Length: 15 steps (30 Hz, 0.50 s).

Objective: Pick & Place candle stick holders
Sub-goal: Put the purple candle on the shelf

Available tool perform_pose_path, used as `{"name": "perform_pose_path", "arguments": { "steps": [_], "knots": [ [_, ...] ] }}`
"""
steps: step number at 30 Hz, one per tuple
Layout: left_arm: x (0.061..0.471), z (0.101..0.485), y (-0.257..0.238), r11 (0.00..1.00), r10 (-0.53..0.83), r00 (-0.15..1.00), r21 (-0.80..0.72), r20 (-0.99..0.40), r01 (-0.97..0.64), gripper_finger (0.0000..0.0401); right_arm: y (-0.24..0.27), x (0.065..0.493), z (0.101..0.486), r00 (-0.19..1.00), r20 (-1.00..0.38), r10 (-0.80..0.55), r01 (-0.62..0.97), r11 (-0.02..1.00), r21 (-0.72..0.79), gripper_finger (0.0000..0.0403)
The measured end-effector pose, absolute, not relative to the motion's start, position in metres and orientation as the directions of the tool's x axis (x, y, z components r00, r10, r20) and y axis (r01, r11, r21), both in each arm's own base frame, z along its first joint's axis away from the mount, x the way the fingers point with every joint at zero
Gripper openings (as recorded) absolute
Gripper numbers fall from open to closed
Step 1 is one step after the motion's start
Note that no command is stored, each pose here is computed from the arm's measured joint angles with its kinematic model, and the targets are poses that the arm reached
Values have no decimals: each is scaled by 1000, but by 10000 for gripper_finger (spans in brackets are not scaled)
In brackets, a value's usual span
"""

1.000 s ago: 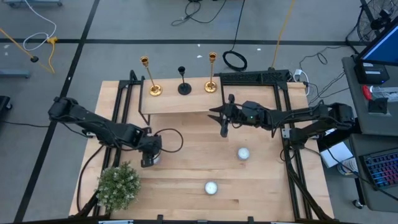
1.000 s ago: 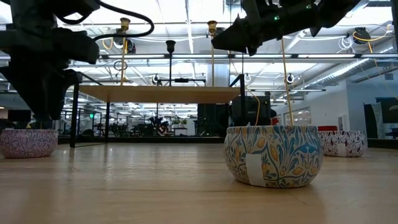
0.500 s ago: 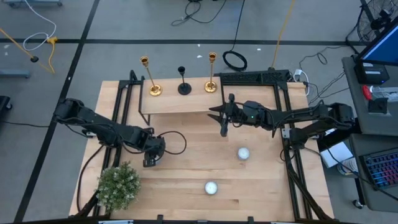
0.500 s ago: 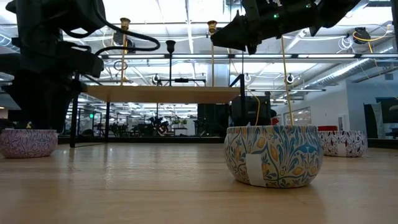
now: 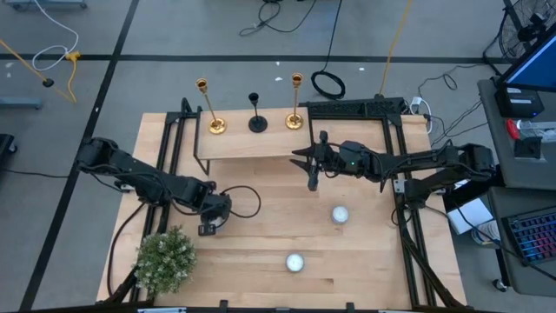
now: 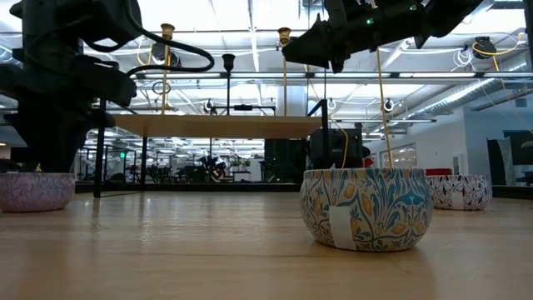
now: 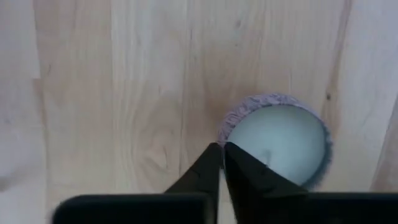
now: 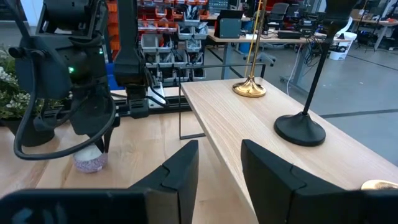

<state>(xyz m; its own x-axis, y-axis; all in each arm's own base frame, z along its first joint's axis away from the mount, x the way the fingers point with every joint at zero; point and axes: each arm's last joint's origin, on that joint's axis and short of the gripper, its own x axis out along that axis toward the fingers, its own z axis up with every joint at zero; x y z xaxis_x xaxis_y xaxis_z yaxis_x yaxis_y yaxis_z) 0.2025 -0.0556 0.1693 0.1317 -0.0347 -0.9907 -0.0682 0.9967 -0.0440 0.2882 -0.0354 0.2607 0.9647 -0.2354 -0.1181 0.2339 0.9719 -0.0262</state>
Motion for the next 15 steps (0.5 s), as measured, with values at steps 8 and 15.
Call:
{"name": "perform_pose_path", "arguments": {
  "steps": [8,15],
  "knots": [
    [206,170,-56,998,-33,175,-43,-984,-52,7,-35,288,261,965,-118,-235,234,972,-26,116],
    [216,175,-60,995,-77,279,-90,-957,-31,4,-35,288,261,965,-118,-236,234,972,-26,115]
  ]
}}
